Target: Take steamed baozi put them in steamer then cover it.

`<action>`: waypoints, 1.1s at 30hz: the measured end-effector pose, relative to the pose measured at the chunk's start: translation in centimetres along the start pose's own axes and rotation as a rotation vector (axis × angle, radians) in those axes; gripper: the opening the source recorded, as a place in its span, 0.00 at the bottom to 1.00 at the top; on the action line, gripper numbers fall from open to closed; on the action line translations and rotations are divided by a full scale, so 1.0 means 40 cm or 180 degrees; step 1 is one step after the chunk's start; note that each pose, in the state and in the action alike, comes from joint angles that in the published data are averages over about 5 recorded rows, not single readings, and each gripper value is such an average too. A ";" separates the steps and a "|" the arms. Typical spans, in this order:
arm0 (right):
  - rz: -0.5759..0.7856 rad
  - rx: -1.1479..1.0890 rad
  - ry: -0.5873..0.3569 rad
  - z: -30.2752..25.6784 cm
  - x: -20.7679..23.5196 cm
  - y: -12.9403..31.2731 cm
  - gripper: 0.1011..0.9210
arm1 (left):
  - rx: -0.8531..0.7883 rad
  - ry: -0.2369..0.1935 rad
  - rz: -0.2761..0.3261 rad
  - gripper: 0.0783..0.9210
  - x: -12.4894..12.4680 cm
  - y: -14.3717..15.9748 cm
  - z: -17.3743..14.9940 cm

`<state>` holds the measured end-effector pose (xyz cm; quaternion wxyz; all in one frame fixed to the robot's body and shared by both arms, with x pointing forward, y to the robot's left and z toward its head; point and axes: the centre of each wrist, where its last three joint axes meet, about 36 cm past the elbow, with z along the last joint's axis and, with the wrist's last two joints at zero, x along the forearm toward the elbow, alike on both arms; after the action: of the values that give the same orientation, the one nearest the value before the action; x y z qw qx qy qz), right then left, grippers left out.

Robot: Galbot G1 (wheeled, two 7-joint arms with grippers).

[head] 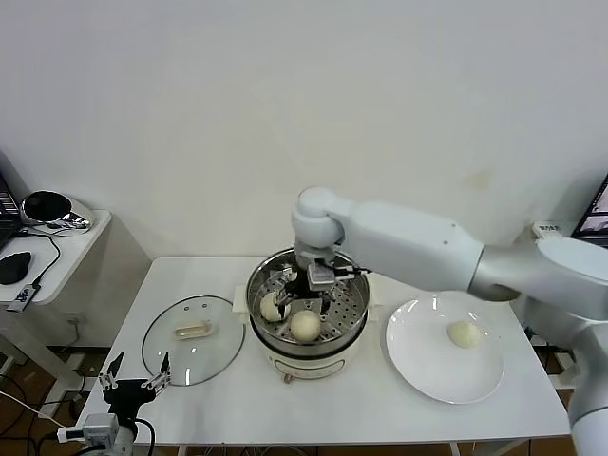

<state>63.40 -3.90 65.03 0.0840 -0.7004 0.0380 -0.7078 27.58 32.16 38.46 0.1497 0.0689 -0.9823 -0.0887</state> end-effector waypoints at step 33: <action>0.0691 -0.5060 0.0606 -0.143 0.071 0.851 0.88 | -0.0006 0.0094 0.0296 0.88 0.039 -0.018 -0.007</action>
<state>59.92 -38.21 61.89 -0.3746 -0.4797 0.6048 -0.5136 26.26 31.19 39.01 0.1681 0.0242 -0.9821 -0.0815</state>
